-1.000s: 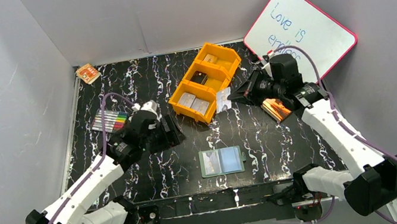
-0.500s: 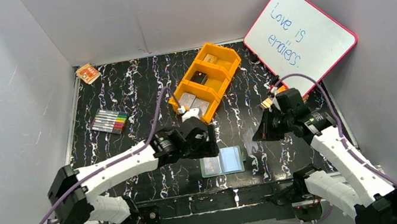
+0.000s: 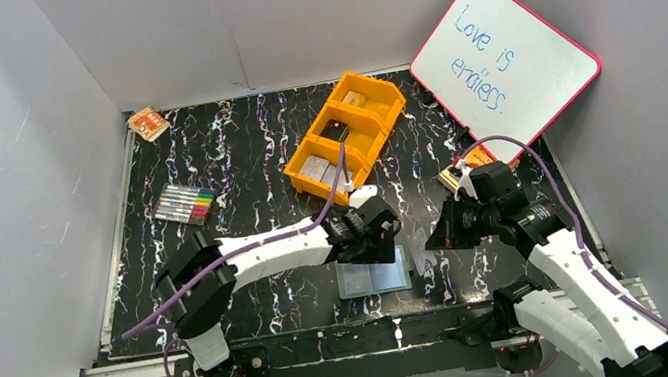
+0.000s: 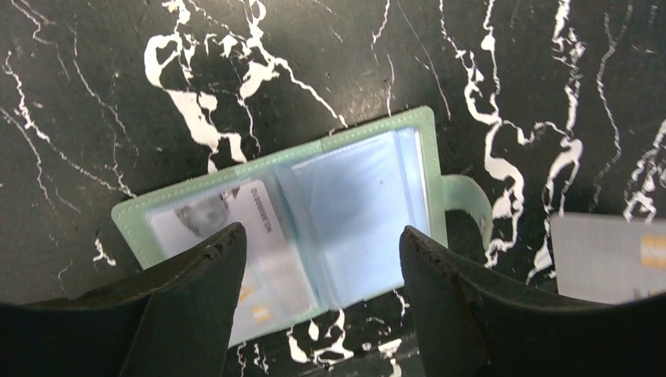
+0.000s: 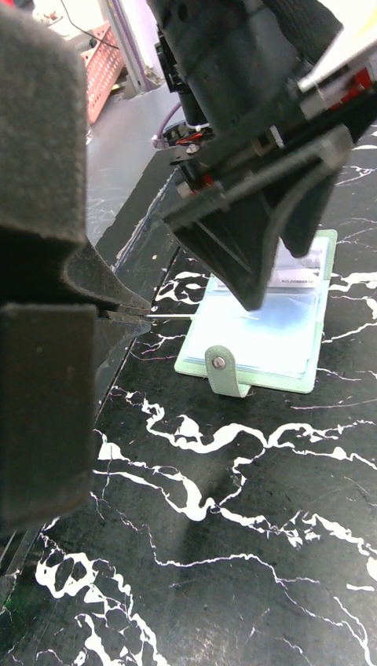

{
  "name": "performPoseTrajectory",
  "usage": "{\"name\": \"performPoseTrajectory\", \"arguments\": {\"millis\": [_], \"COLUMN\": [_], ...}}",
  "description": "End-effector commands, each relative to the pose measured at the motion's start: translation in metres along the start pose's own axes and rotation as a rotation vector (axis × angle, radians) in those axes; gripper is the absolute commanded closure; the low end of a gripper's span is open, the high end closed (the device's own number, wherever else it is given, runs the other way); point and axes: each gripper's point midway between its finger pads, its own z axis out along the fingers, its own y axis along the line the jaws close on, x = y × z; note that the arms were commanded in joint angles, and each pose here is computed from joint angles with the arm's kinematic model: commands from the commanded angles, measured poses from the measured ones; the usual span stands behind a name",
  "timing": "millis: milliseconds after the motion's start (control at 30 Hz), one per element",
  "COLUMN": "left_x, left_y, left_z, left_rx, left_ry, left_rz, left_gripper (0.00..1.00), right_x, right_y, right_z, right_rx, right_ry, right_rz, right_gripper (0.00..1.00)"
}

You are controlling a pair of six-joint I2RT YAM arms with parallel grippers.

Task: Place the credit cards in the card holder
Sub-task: Turn over the card slot in the card holder.

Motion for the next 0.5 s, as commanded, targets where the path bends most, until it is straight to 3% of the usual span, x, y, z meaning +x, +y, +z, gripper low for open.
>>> {"name": "performPoseTrajectory", "arguments": {"millis": [0, 333, 467], "left_x": [-0.009, 0.010, 0.016], "left_y": [-0.001, 0.019, 0.024], "left_z": [0.005, 0.021, 0.025], "left_rx": [-0.045, -0.123, -0.139], "left_ry": [-0.019, 0.027, 0.042], "left_rz": [0.018, 0.028, 0.034], "left_gripper": [0.34, 0.43, 0.52], "right_x": [0.004, 0.007, 0.007], "right_y": [0.006, 0.009, 0.009], "right_z": [-0.001, 0.000, 0.001], "right_rx": [-0.055, -0.081, -0.083], "right_ry": [-0.003, 0.008, 0.009], "right_rz": [-0.029, -0.033, -0.036], "right_gripper": [1.00, 1.00, 1.00]}}
